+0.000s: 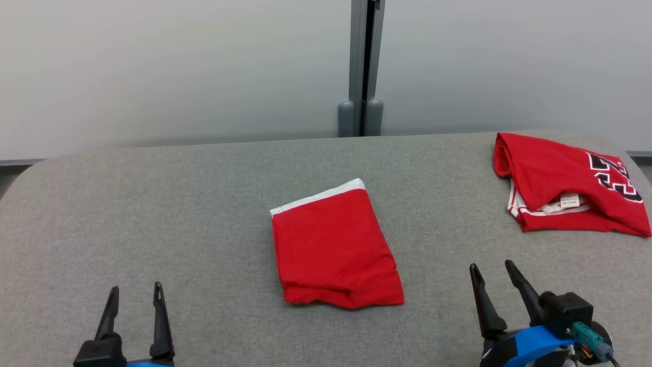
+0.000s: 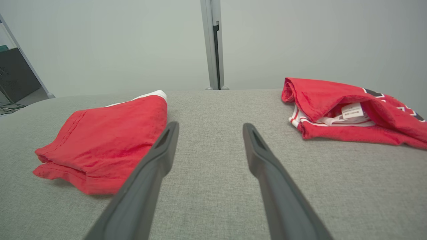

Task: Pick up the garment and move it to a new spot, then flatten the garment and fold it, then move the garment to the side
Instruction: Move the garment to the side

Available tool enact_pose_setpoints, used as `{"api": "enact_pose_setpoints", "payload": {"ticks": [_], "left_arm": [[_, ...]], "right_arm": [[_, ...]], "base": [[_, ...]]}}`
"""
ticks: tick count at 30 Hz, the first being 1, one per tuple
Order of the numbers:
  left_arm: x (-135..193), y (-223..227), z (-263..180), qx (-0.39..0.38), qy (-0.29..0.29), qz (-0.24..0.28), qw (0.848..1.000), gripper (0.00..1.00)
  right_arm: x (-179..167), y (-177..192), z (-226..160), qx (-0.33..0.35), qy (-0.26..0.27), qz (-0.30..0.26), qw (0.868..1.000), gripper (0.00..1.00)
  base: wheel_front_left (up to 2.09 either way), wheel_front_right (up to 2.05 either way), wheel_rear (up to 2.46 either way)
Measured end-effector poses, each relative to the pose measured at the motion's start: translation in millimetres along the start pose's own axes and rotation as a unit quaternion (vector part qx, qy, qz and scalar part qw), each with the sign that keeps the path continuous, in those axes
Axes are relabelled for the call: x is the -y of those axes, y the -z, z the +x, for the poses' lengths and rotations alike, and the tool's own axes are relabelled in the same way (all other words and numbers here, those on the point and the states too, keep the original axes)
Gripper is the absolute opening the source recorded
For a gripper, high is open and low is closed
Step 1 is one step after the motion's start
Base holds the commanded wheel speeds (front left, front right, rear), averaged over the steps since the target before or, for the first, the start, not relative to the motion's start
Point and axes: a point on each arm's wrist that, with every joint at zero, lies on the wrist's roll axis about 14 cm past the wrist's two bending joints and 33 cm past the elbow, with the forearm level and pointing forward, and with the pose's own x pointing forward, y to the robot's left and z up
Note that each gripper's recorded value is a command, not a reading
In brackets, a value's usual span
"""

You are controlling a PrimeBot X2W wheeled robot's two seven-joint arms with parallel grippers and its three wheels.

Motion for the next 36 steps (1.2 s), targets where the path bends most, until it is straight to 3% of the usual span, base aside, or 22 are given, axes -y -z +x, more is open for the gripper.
{"api": "enact_pose_setpoints", "payload": {"ticks": [8, 19, 24, 27, 36], "left_arm": [[-1.1, -0.5, -1.3, 0.000, -0.003, -0.003, 1.000, 1.00], [-3.6, 1.5, 10.1, -0.004, -0.012, -0.008, 1.000, 1.00], [-4.3, 6.3, 17.0, -0.011, -0.015, -0.009, 1.000, 1.00], [-5.6, 13.1, 22.0, -0.021, -0.021, -0.014, 0.999, 1.00], [-10.4, 20.3, 29.4, -0.032, -0.037, -0.020, 0.999, 1.00]], "right_arm": [[-14.8, 0.0, 7.7, -0.004, -0.023, -0.004, 1.000, 1.00], [-68.6, -37.4, 86.4, 0.008, -0.110, -0.036, 0.993, 1.00], [-79.2, -18.5, 110.0, -0.045, -0.128, -0.052, 0.989, 1.00], [-81.0, 11.9, 123.7, -0.104, -0.138, -0.069, 0.983, 1.00], [-78.6, 87.1, 120.0, -0.212, -0.148, -0.078, 0.963, 1.00]], "base": [[0.00, 0.00, 0.00], [0.00, 0.00, 0.00], [0.00, 0.00, 0.00], [0.00, 0.00, 0.00], [0.00, 0.00, 0.00]]}}
